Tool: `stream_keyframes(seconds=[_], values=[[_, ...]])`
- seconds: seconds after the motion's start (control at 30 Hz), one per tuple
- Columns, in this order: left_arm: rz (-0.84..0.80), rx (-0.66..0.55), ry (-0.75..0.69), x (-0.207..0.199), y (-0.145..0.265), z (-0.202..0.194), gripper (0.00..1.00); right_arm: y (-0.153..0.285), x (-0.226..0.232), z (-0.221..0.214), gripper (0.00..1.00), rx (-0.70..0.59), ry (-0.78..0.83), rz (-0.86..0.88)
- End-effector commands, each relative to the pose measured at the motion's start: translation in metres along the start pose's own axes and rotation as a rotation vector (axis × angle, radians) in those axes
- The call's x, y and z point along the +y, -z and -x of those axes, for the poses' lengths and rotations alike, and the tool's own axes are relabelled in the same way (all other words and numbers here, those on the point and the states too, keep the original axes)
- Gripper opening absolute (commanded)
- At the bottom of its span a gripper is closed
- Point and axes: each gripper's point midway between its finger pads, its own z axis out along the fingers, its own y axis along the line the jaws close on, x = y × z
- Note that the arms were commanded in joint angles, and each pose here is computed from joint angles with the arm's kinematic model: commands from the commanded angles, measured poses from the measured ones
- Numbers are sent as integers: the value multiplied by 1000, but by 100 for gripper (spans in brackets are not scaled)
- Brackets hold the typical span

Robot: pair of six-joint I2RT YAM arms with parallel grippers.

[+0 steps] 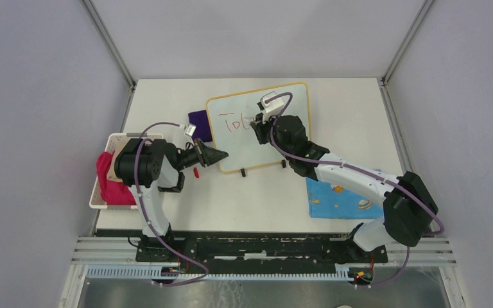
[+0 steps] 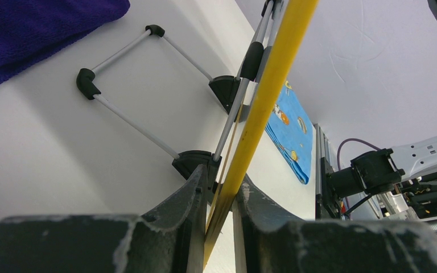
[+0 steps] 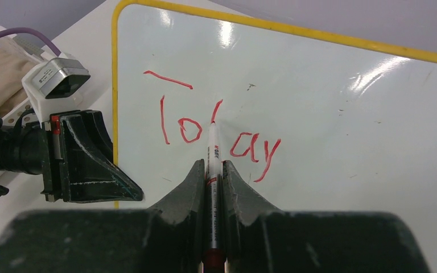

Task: Write a sentence on the whiteboard

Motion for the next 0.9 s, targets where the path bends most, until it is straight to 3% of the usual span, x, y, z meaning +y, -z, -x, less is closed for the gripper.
stream_keyframes(seconds=[0.0,0.33,0.87], values=[[-12,-87,-78,-2,-2,19,2,14,-15,34,0,-113,-26,-57],[-12,-87,-76,-2,-2,18,2,41,-68,29,0,-143,-45,-236],[-15,-83,-74,-2,-2,17,2,31,-58,42,0,-173,-55,-151]])
